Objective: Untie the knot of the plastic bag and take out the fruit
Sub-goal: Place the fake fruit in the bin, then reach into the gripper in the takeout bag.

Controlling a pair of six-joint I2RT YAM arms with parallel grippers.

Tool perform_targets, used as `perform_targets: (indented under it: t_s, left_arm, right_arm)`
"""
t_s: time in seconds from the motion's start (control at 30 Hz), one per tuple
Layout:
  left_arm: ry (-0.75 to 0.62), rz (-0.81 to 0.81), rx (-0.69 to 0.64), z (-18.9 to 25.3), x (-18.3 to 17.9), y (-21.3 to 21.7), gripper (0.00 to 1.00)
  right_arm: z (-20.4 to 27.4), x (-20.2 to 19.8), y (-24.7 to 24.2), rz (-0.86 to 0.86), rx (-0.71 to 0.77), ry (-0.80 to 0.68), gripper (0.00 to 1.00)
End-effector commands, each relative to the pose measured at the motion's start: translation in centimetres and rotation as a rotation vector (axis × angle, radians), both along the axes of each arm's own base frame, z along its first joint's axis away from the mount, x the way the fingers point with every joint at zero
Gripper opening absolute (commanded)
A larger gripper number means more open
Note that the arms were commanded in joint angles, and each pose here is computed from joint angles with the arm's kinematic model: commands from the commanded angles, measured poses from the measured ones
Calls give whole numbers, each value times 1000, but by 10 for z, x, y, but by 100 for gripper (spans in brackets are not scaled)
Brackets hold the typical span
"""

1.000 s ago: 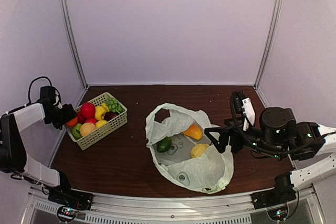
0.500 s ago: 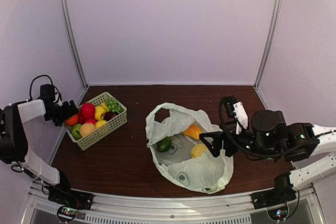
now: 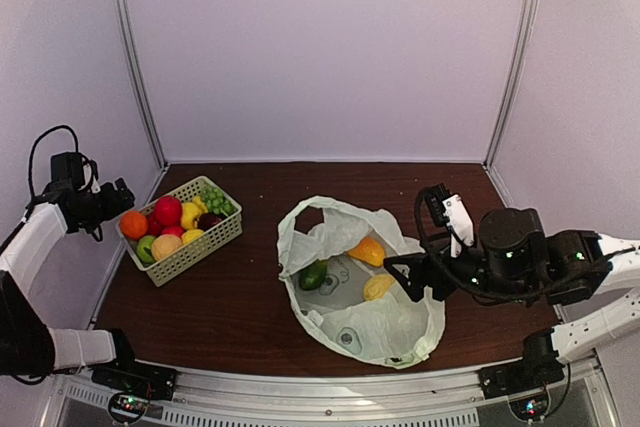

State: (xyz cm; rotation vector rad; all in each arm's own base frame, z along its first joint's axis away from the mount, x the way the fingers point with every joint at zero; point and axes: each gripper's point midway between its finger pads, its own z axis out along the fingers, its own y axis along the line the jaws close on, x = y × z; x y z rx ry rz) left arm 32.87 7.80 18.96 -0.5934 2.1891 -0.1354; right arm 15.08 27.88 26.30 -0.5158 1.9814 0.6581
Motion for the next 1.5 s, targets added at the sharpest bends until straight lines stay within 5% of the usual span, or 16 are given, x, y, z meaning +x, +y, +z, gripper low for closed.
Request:
perform_targets:
  t_s: [0.0, 0.43, 0.63, 0.93, 1.27, 1.47]
  left_arm:
    - [-22, -155, -38, 7, -18, -44, 97]
    - [-128, -691, -138, 47, -55, -241, 97]
    - [-237, -1001, -284, 78, -94, -324, 97]
    - [-296, -1180, -461, 95, -132, -358, 97]
    - [-149, -1217, -379, 57, -140, -384, 97]
    - [-133, -1256, -384, 48, -138, -400, 87]
  right_arm:
    - [0, -6, 3, 49, -71, 9, 90]
    - [-29, -7, 60, 57, -24, 120, 73]
    - [-59, -4, 75, 39, -65, 143, 70]
    - [-103, 10, 94, -19, -180, 138, 66]
    - [-135, 20, 113, -18, -214, 195, 60]
    - [-145, 33, 115, -37, -218, 219, 58]
